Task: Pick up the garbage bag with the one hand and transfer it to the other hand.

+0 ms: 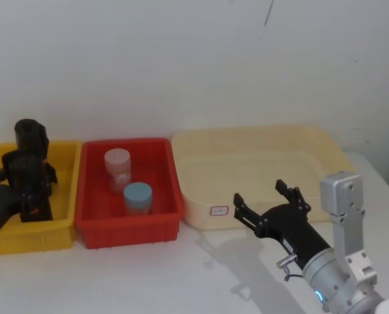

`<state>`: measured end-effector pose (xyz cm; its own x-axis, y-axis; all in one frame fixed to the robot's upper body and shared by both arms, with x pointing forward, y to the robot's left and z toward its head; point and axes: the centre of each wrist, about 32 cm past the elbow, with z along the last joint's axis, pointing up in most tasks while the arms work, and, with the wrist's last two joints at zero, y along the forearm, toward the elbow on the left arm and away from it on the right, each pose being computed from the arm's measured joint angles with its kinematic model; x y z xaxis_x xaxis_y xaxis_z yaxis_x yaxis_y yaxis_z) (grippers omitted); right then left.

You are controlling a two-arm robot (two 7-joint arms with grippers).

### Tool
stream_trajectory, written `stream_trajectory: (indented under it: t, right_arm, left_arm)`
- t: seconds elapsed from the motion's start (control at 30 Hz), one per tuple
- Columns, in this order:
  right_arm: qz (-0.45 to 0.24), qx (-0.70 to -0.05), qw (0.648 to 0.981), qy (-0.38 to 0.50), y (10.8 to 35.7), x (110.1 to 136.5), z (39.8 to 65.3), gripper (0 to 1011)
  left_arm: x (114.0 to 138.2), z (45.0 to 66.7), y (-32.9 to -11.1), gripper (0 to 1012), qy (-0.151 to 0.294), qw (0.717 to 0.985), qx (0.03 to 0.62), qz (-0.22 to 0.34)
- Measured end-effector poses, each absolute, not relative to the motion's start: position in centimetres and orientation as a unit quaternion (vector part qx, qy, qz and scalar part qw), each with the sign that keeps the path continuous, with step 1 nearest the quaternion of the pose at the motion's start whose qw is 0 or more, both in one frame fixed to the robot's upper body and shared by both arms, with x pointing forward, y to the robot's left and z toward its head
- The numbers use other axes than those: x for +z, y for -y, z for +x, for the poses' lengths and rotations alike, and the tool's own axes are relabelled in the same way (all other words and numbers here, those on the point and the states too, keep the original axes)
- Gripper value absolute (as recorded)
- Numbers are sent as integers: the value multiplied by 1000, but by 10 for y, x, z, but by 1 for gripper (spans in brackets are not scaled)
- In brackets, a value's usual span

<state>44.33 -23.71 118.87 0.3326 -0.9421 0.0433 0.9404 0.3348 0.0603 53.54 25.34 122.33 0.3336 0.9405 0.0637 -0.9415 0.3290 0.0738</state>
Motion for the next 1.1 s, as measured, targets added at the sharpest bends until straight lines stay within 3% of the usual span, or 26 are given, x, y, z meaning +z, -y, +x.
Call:
stream_trajectory:
  t: [0.33, 0.4, 0.83, 1.1]
  right_arm:
    - [12, -577, 816, 35, 237, 1189, 443, 1000]
    - [12, -577, 816, 35, 237, 1189, 443, 1000]
    - [12, -577, 816, 35, 237, 1189, 443, 1000]
    - [12, -577, 816, 35, 237, 1189, 443, 1000]
  left_arm:
    - [1223, 540, -252, 659, 2, 815, 578, 52]
    - [1223, 541, -251, 564, 2, 815, 578, 53]
    - [1225, 542, -251, 462, 3, 816, 575, 52]
    - [1246, 541, -250, 456, 21, 828, 559, 35]
